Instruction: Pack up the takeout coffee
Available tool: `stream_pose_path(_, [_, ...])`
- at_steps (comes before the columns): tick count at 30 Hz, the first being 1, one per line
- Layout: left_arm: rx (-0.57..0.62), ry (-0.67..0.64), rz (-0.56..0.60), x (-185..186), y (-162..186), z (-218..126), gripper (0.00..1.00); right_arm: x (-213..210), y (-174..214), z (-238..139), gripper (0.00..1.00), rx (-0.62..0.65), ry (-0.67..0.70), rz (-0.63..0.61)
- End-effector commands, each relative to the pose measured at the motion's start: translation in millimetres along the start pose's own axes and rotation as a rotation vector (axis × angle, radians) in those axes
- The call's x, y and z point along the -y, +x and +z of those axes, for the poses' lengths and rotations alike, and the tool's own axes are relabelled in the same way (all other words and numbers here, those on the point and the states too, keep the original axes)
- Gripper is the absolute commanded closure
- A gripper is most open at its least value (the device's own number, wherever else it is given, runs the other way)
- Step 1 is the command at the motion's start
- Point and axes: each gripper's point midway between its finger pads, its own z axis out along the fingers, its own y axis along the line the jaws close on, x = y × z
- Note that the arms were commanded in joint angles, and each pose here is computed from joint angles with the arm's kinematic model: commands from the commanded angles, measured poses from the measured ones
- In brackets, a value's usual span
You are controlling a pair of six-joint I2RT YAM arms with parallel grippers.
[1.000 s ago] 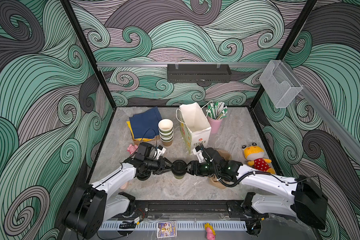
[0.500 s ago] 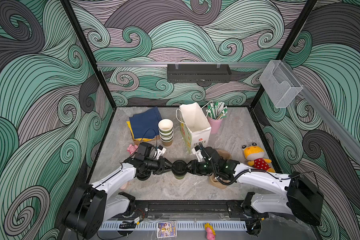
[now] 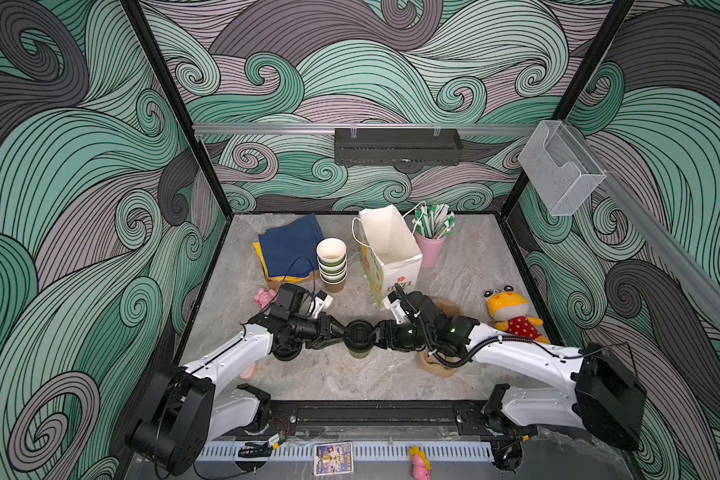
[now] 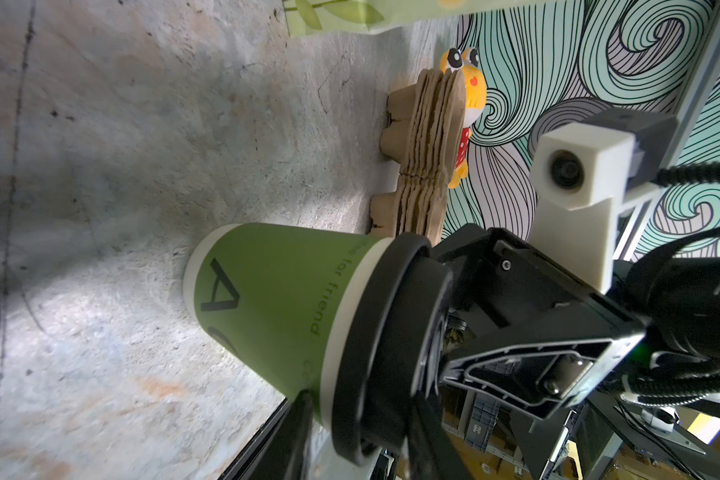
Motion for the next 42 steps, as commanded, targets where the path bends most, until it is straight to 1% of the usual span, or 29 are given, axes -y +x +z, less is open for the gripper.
stream_pose_path(1, [-0.016,-0.05,-0.034,-11,6,2,0.62,-14,-2,-16,0.28,0.012,-0.024,-0.034])
stream_pose_path(4, [-0.015,-0.051,-0.032,-11,6,2,0.62,-12,-2,-25,0.28,0.038,-0.032,-0.027])
stream_pose_path(6, [-0.013,-0.05,-0.033,-11,5,2,0.62,-4,1,-29,0.31,0.047,-0.014,-0.011])
stream_pose_path(8, [-0.017,-0.053,-0.039,-12,6,2,0.63,5,5,-30,0.38,0.05,0.004,0.013])
stream_pose_path(10, [-0.019,-0.049,-0.041,-12,7,2,0.63,8,7,-29,0.48,0.05,-0.003,0.028])
stream_pose_path(12, [-0.017,-0.046,-0.036,-11,6,2,0.63,7,9,-28,0.55,0.041,-0.009,0.03])
stream_pose_path(15, [-0.018,-0.045,-0.035,-11,6,2,0.64,5,8,-24,0.61,0.029,-0.018,0.031])
stream_pose_path(30, [-0.016,-0.057,-0.04,-14,6,3,0.66,4,7,-1,0.65,-0.021,-0.039,0.046])
stream_pose_path(34, [-0.015,-0.065,-0.042,-16,6,3,0.67,19,11,2,0.66,-0.034,0.02,0.062])
stream_pose_path(42, [-0.023,-0.094,-0.056,-22,7,3,0.7,67,31,8,0.69,-0.095,0.209,0.1])
